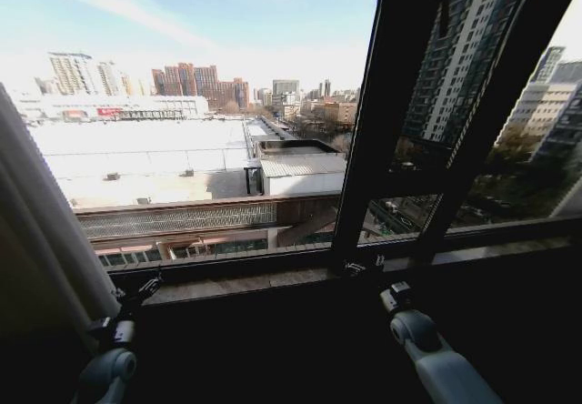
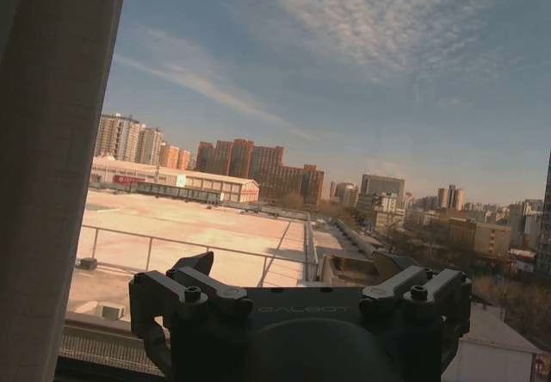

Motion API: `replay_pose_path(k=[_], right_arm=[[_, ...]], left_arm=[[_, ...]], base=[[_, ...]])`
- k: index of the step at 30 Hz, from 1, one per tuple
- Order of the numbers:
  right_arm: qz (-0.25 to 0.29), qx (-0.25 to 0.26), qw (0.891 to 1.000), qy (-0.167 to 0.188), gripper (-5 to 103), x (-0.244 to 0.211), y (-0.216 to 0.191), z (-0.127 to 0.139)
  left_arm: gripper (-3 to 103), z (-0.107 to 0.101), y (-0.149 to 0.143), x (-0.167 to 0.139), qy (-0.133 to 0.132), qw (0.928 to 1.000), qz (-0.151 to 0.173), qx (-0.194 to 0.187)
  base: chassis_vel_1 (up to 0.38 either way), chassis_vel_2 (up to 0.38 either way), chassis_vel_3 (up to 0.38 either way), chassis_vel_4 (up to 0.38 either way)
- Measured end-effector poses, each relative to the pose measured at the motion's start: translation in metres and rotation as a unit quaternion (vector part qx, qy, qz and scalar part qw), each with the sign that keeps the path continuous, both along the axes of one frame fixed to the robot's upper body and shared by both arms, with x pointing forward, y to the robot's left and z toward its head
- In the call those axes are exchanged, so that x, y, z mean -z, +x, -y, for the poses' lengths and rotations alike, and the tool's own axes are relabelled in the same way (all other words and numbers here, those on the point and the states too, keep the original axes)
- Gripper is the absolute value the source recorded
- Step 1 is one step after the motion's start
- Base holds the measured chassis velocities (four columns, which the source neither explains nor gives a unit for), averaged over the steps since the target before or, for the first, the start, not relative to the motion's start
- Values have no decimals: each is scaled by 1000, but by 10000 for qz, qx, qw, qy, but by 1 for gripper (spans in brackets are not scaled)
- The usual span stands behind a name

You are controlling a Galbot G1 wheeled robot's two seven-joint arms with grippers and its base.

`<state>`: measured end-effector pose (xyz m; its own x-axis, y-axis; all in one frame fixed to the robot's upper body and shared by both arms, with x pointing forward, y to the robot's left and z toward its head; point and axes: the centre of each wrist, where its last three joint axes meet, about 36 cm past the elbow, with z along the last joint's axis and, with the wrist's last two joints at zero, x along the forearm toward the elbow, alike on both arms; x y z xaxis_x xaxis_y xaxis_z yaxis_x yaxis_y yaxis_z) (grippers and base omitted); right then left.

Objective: Open the curtains by pulling them apart, changing their state from closed to fully open.

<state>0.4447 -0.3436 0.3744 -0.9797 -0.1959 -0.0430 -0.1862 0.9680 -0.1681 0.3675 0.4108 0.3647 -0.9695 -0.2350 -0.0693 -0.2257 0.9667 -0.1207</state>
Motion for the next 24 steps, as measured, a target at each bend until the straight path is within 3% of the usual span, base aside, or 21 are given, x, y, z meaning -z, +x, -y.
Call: replay_pose_path(k=[11, 24], right_arm=[[0, 0, 10000, 0, 100, 0, 0, 0], [0, 0, 10000, 0, 100, 0, 0, 0]], left_arm=[[100, 0, 0, 0, 2, 10000, -1, -1], [100, 0, 0, 0, 2, 10000, -3, -1]], base=[[-138, -143, 142, 140], [-309, -304, 299, 308]])
